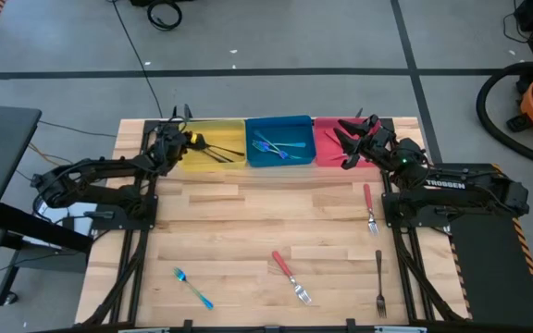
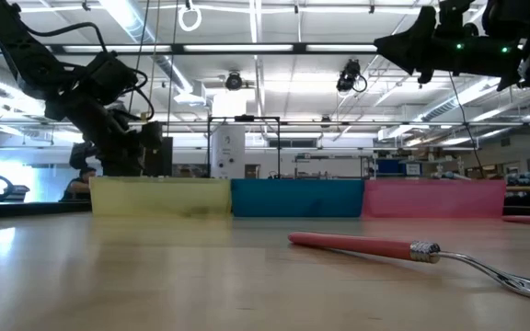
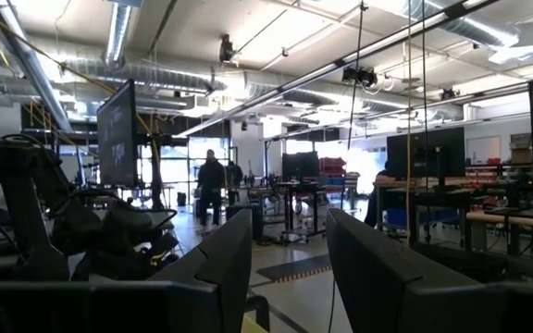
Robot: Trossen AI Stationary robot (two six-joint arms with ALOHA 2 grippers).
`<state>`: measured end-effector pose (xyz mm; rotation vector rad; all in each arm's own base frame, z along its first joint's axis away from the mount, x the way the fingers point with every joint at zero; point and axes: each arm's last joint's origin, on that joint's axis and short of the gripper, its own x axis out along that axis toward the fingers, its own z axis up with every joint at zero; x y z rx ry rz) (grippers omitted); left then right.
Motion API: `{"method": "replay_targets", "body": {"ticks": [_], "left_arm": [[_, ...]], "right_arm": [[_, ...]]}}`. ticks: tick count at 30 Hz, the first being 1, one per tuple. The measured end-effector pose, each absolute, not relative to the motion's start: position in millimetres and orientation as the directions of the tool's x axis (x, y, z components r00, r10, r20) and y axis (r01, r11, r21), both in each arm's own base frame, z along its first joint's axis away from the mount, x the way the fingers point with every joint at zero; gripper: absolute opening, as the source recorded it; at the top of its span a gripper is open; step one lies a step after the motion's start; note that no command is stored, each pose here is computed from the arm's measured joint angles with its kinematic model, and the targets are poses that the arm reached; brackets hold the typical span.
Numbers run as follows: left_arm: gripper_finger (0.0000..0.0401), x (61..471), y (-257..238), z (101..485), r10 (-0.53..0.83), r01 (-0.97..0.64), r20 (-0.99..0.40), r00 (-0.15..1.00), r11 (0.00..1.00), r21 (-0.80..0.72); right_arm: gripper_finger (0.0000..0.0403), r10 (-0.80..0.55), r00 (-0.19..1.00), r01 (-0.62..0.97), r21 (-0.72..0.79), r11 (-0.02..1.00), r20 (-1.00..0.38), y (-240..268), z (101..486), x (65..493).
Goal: Sort silverware by color (type)
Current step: Put the blue fork into the blue bin
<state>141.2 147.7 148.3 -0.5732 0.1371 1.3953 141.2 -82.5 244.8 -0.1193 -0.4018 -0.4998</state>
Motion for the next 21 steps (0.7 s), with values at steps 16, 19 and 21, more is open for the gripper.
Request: {"method": "replay_targets", "body": {"ticks": [16, 19, 21], "left_arm": [[0.008, 162.5, 142.0, 165.7, 0.712, -0.747, -0.291, 0.639, 0.484, -0.457], [0.008, 169.7, 135.3, 169.0, 0.633, -0.664, -0.258, 0.73, 0.568, -0.485], [0.008, 174.9, 129.9, 172.5, 0.584, -0.606, -0.223, 0.781, 0.62, -0.499]], "right_arm": [[0.0149, -0.446, 0.809, 0.488, -0.014, 0.873, 0.384, -82.8, 243.0, 141.9], [0.0149, -0.449, 0.814, 0.488, -0.013, 0.873, 0.368, -83.2, 241.5, 142.5], [0.0149, -0.45, 0.817, 0.487, -0.013, 0.873, 0.361, -83.3, 240.8, 142.7]]}}
